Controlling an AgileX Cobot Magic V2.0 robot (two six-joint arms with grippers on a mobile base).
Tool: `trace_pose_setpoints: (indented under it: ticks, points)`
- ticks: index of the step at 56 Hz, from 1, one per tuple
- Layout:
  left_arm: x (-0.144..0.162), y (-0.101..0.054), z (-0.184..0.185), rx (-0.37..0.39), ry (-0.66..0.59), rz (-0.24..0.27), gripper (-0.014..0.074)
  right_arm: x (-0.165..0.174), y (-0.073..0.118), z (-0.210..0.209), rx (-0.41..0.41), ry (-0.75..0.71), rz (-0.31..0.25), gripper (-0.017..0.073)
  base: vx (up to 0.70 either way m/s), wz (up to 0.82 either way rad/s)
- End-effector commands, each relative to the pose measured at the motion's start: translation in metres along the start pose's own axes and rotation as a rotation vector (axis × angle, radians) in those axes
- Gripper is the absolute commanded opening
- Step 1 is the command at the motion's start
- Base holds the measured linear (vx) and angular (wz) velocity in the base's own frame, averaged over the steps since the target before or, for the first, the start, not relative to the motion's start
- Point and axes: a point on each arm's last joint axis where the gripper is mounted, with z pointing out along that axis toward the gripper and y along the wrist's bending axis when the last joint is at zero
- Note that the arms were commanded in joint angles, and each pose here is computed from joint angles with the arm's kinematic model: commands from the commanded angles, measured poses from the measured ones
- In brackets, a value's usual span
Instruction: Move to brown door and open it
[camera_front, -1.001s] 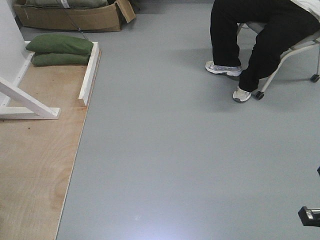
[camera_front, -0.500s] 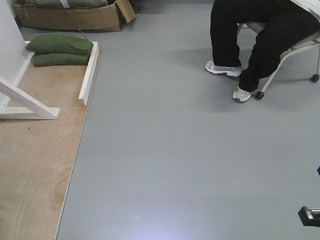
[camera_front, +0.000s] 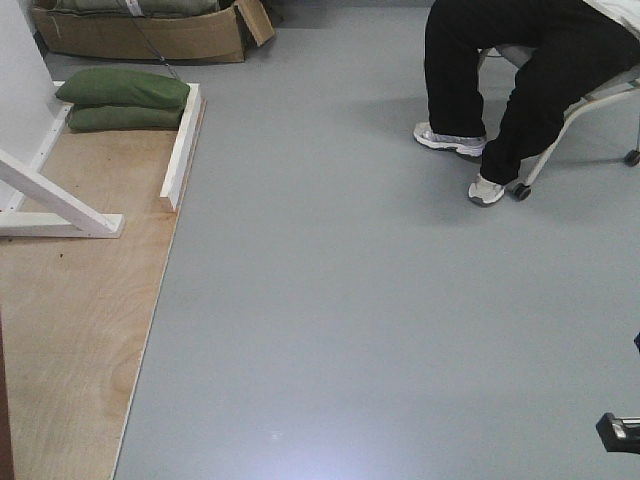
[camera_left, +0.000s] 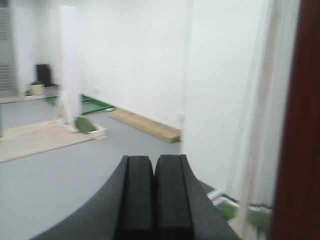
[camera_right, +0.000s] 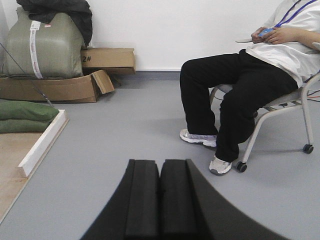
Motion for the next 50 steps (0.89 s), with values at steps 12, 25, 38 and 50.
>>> trace_pose_setpoints:
  ticks: [12, 25, 38, 50]
  points:
    - [-0.039, -0.058, -0.02, 0.447, -0.153, -0.313, -0.0006, -0.006, 0.0, -0.001, 0.005, -0.089, -0.009, 0.0, 0.0, 0.0]
    - [-0.042, -0.061, -0.024, 0.46, -0.158, -0.307, -0.0006, -0.006, 0.0, -0.001, 0.005, -0.088, -0.009, 0.0, 0.0, -0.01]
    - [-0.043, -0.053, -0.019, 0.345, -0.182, -0.327, -0.0006, -0.006, 0.0, -0.001, 0.005, -0.088, -0.009, 0.0, 0.0, 0.0]
    - [-0.038, -0.077, -0.004, 0.221, -0.194, -0.401, -0.0006, -0.006, 0.0, -0.001, 0.005, -0.088, -0.009, 0.0, 0.0, 0.0]
